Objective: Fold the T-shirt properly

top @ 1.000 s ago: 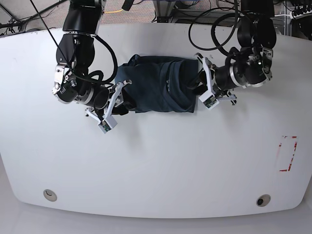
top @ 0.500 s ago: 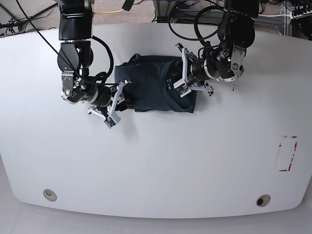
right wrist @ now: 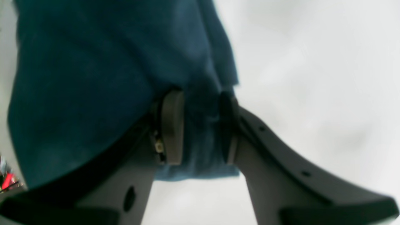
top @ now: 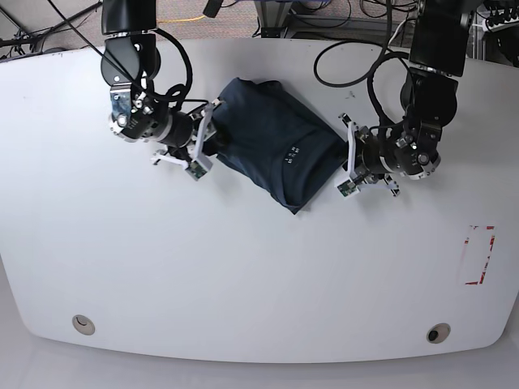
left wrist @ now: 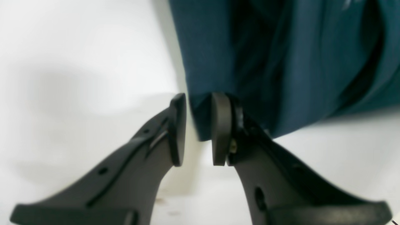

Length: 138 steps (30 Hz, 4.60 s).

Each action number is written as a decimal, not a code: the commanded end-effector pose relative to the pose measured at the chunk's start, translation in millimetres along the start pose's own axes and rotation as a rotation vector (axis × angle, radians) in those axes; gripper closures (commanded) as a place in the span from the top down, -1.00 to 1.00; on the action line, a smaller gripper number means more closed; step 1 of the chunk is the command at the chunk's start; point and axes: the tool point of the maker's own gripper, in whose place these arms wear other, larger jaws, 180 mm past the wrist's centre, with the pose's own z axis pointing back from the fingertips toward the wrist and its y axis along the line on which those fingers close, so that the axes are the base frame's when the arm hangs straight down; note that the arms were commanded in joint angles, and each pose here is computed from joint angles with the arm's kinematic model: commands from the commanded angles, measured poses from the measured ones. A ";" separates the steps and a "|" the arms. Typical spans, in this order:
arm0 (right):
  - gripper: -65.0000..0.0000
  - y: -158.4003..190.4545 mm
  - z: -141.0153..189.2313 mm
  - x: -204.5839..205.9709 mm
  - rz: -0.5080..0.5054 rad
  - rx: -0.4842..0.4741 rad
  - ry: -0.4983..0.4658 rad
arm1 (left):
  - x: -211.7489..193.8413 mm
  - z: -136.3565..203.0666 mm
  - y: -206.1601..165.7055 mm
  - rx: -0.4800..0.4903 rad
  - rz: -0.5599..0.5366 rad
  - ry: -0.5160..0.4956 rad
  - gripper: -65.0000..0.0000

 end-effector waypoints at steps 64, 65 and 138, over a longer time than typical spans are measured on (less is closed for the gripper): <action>-0.45 -0.1 53.8 69.0 -0.087 0.112 -0.336 | -290.0 192.7 142.1 0.520 0.646 0.186 -0.01; -0.45 0.2 53.6 68.4 -0.087 0.113 -0.334 | -291.0 201.3 148.0 0.543 0.653 0.179 -0.01; -0.45 135.0 132.8 -269.7 -0.700 -0.222 -0.057 | -280.5 100.2 -252.9 0.390 0.797 0.076 -0.02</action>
